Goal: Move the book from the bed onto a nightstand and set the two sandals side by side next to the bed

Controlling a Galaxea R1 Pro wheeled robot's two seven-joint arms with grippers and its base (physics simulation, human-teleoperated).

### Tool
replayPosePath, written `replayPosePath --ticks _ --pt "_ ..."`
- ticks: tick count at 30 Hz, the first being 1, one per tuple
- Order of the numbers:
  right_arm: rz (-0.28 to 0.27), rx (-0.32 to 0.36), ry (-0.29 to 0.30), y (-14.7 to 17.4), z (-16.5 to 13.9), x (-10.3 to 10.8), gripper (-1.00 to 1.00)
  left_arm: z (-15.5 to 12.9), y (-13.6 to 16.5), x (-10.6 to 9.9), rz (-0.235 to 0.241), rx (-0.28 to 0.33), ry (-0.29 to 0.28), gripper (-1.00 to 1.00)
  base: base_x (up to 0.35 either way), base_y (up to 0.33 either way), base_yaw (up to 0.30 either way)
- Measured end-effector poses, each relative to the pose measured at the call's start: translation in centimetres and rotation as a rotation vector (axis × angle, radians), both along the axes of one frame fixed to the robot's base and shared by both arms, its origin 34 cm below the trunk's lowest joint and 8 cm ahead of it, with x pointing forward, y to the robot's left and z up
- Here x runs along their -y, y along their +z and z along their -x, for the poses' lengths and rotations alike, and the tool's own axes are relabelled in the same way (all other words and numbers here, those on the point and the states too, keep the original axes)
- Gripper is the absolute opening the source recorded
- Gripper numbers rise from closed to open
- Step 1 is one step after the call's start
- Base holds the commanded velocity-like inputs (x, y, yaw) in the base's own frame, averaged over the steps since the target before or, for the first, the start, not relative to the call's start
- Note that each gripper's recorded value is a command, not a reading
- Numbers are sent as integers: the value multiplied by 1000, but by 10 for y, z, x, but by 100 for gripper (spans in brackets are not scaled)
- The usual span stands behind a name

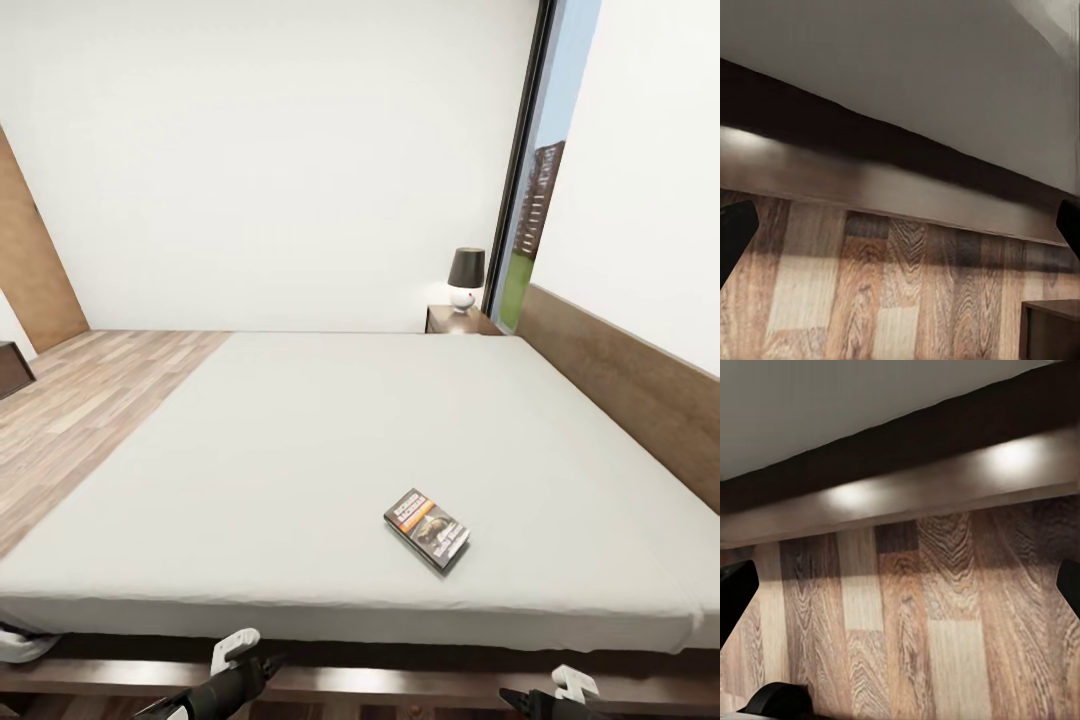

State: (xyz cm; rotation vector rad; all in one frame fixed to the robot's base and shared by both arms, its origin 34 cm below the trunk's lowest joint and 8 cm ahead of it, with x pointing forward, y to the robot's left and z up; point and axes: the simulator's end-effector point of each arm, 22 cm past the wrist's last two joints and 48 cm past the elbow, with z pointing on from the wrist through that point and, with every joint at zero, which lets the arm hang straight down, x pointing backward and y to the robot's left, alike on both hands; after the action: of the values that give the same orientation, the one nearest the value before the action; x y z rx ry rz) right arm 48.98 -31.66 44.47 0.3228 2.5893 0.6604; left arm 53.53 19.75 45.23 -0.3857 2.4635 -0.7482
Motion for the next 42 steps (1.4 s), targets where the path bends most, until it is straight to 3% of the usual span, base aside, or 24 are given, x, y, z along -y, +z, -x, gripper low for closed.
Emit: replayPosePath --ticks 13,16,17,18,22,42 --pt "3 0 -2 25 -3 1 100 -1 24 6 -2 -2 -18 100 0 0 0" --pt "3 0 -2 31 -4 1 100 10 21 24 -60 -25 -103 100 0 0 0" --pt "3 0 -2 32 -4 1 100 14 18 25 -95 -35 -131 100 0 0 0" --pt "3 0 -2 34 -4 1 100 20 13 26 -162 -52 -172 100 0 0 0" --pt "3 -1 -2 42 -5 1 100 23 14 27 -218 -62 -202 100 0 0 0" --pt "3 -1 -2 78 -8 1 100 22 49 29 -233 -67 -210 100 0 0 0"
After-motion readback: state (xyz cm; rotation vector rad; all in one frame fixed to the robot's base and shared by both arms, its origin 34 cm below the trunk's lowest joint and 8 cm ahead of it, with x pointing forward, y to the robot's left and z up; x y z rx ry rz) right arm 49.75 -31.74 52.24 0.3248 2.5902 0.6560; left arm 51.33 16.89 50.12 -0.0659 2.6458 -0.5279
